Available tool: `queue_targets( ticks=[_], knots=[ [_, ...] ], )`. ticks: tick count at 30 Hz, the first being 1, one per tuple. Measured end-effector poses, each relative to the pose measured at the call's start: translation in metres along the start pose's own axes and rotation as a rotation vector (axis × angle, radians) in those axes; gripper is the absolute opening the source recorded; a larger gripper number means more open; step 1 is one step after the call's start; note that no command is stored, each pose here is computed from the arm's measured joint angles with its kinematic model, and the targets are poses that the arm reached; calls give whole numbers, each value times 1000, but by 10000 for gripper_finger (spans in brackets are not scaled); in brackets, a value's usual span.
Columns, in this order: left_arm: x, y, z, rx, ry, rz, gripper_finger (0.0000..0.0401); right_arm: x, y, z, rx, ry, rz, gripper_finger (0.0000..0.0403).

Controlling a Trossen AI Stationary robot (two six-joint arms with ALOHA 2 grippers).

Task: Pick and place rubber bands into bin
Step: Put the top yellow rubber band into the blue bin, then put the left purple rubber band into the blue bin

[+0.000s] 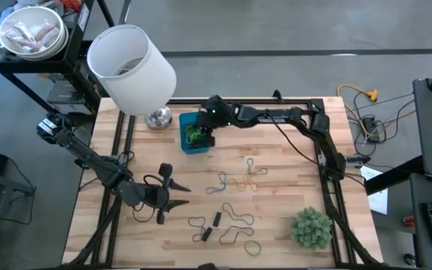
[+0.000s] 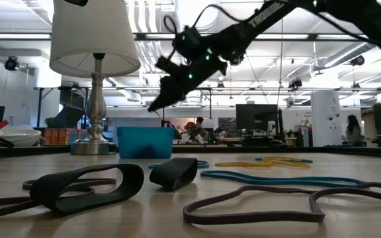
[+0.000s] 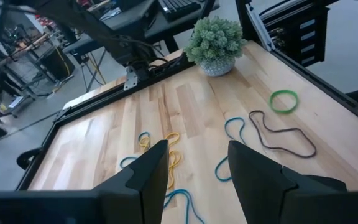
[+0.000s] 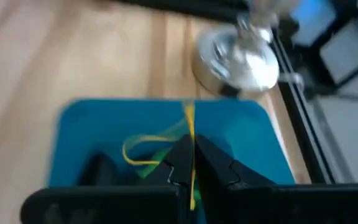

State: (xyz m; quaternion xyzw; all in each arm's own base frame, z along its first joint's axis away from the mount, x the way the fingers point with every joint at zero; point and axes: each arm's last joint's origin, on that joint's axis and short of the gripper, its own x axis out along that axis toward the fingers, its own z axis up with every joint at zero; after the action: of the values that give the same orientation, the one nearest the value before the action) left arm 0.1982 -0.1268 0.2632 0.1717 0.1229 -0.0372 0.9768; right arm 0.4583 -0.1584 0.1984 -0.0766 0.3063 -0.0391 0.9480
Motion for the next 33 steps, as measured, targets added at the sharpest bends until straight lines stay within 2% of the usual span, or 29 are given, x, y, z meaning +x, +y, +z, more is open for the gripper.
queue_targets(
  ticks=[3, 10, 13, 21, 26, 33],
  knots=[
    [-1, -1, 0, 5, -1, -5, 151, 2, -9, -7, 60, 15, 9, 8],
    [-1, 0, 0, 20, 3, 29, 151, 1, -9, -16, 148, 8, 171, 15],
    [-1, 0, 0, 21, 7, 45, 151, 1, -9, -16, 152, 2, 199, 39],
    [-1, -1, -5, 16, 22, 42, 151, -2, -7, -16, 163, 22, 220, 137],
    [-1, -3, -18, 1, 121, 29, 151, -24, 0, -5, 132, 61, 278, 167],
    [-2, -3, -22, -65, 155, 28, 151, -74, 40, 24, 29, 125, 372, 171]
  ],
)
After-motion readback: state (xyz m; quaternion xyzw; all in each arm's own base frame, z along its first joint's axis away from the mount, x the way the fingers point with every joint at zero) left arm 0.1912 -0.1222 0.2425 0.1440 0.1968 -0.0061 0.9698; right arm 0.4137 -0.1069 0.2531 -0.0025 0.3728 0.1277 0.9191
